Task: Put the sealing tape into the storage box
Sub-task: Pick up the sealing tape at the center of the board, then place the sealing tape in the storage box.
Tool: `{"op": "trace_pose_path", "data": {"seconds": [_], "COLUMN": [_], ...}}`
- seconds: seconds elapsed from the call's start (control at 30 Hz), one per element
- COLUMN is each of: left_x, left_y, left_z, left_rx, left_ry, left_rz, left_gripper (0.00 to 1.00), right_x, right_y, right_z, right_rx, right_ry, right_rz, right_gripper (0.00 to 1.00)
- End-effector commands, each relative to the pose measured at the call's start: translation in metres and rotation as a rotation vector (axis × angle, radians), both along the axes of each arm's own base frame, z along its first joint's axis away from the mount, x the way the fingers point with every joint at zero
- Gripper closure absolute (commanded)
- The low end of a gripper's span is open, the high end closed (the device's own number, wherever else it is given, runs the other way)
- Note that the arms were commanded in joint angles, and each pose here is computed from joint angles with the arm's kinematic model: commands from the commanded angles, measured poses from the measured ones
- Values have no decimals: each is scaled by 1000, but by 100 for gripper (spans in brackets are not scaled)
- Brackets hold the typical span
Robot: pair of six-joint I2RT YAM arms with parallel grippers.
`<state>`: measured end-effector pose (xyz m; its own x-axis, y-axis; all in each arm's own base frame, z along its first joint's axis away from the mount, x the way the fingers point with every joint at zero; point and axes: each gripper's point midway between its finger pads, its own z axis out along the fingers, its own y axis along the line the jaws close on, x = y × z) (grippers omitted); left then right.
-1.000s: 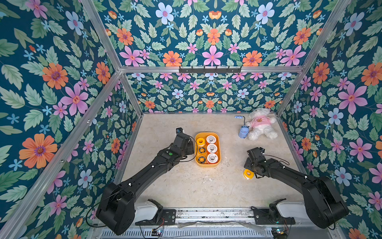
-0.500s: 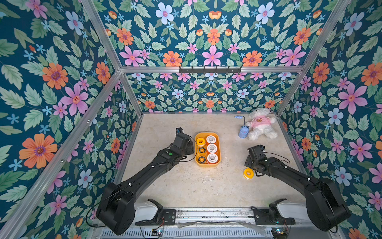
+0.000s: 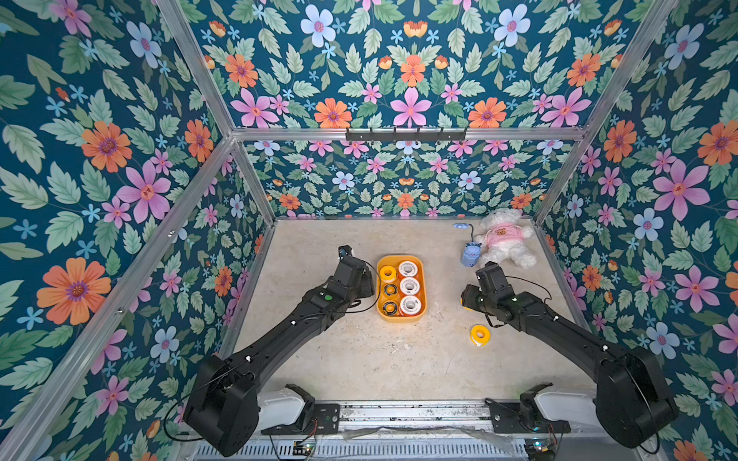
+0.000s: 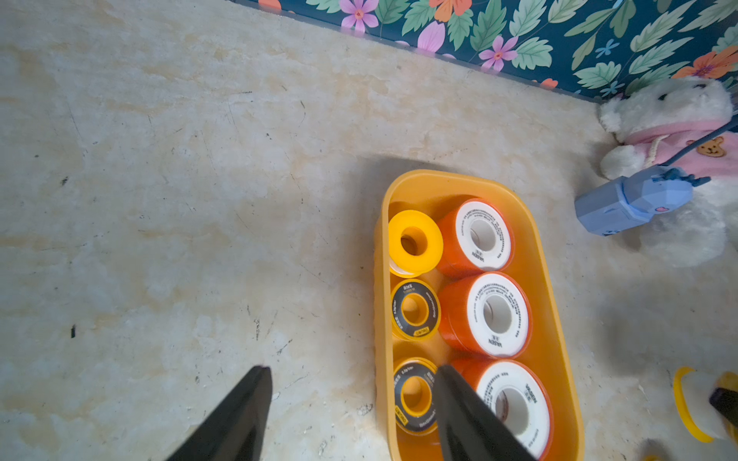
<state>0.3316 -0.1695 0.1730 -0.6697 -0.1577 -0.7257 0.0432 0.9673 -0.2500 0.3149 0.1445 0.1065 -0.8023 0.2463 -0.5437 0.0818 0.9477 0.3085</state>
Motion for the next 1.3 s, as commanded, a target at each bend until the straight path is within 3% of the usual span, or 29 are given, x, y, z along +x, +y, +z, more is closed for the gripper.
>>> {"op": "trace_pose_path", "data": {"seconds": [0.0,0.27,0.53,0.8,1.27], "left_x": [0,0,0,0,-2], "left_y": [3,3,4,4,5], "left_z": [3,3,3,4,3], "left_rx": [1,0,-1,-1,3], "left_ry": [-11,-11,-11,-14,-11], "left_rz": [13,16,16,18,17], "left_gripper": [30,30,30,30,29], "right_x": [13,34,39,37,44], "right_y": [27,92,151,204,243], "right_z": [19,56,69,50,13], "right_rx": [34,119,158,148,32], "right_ry": [-60,-146,-184,-139,-71], "right_rz": [89,266,434,573,612], "right_gripper": [40,40,40,39,39]}}
